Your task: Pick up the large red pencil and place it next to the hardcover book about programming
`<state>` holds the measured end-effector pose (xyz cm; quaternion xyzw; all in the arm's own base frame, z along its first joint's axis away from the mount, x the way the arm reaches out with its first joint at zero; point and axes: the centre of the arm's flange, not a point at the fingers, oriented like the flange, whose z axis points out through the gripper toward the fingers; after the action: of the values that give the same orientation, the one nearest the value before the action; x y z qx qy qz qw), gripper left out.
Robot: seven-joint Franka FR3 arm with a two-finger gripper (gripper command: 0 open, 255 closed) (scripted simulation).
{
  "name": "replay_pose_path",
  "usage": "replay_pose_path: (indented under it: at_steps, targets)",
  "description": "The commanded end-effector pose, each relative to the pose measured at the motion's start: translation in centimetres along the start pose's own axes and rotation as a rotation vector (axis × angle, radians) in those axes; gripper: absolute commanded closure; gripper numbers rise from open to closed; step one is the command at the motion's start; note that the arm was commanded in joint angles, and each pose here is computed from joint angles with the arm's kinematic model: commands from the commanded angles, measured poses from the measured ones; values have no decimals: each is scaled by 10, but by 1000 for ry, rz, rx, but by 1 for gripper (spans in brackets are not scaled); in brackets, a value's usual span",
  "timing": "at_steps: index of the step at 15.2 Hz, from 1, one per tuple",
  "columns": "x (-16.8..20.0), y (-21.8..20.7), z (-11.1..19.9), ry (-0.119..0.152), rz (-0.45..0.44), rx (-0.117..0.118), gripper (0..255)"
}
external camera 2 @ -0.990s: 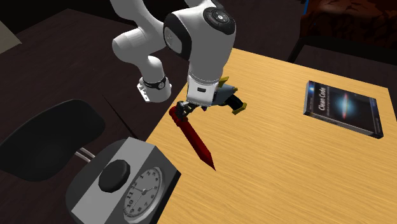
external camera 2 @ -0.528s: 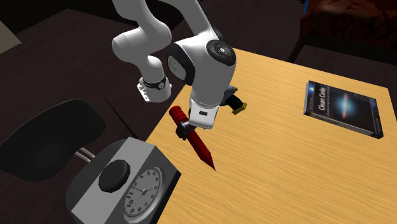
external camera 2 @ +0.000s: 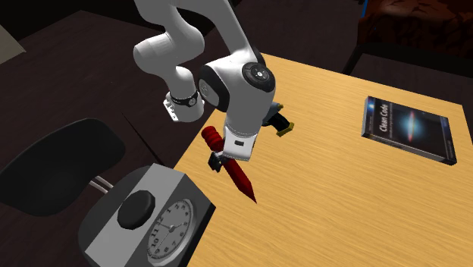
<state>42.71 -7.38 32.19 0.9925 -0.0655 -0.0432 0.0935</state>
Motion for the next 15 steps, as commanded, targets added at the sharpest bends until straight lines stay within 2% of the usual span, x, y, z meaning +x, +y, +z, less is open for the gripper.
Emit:
replay_pose_path:
  at_steps: [1, 4, 5, 15]
  targets:
    - [0, 0, 1, 0, 0, 0, 0]
    - [0, 0, 1, 0, 0, 0, 0]
    - [0, 0, 1, 0, 0, 0, 255]
    - [-1, 1, -5, 0, 0, 0, 255]
